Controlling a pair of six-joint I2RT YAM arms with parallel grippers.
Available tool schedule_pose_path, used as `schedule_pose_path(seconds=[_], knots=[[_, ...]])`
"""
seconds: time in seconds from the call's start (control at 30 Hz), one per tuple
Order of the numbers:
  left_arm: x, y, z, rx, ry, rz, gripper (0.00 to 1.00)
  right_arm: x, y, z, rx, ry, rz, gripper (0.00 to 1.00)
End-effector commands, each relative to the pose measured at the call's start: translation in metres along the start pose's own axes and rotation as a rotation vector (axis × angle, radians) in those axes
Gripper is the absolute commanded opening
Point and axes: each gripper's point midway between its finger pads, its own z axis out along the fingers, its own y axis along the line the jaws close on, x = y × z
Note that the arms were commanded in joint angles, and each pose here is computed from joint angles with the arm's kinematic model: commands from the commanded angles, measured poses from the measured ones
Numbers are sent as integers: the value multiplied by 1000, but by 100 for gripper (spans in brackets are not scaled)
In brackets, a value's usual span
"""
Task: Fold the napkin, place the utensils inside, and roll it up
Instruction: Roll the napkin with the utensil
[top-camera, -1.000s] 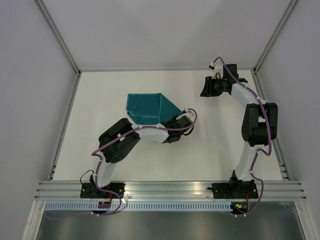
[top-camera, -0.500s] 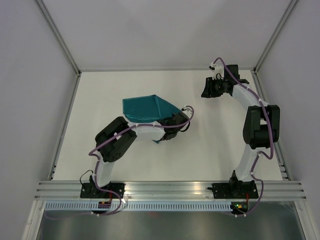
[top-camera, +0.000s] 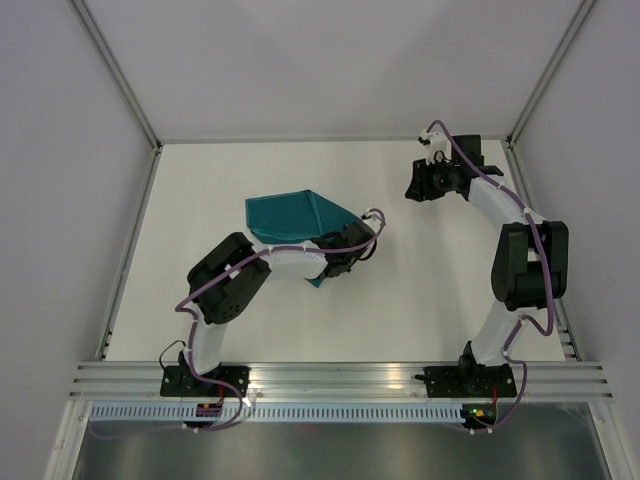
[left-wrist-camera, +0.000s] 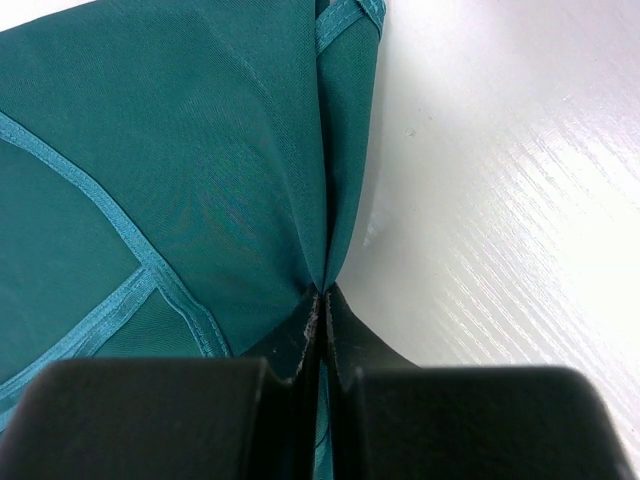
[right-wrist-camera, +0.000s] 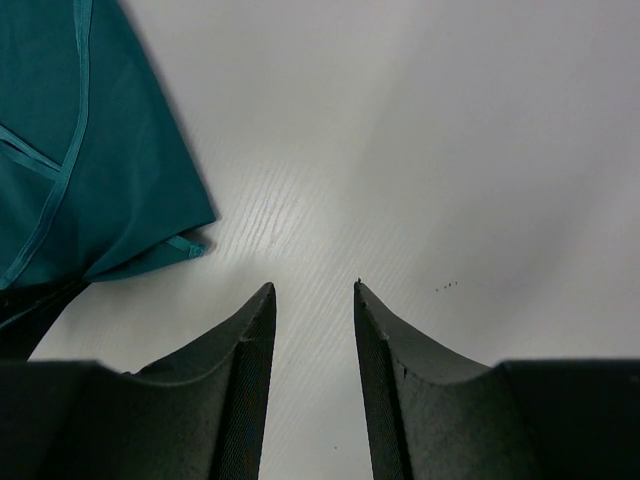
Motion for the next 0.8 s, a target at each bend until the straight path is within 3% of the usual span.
schedule_pose_path(seconds=[0.0,0.1,0.4,0.63,0.7,0.77], knots=[[64,-23,0,92,188,-5,9,-19,3,-9,-3,-70,-77,43],[52,-9,-5,26,155,-22,20,-18,3,-10,-6,-71,-80,44],[34,25,-20,-127,97,-85,37,-16,18,22,-65,-6,-86,47],[29,31,-25,-132,78,-119,42,6,58,76,-173,132,-133,50],[23,34,-29,-134,59,-133,42,-6,70,84,-219,122,-148,54],[18,36,-33,-136,44,-142,43,10,78,99,-281,183,-123,58]])
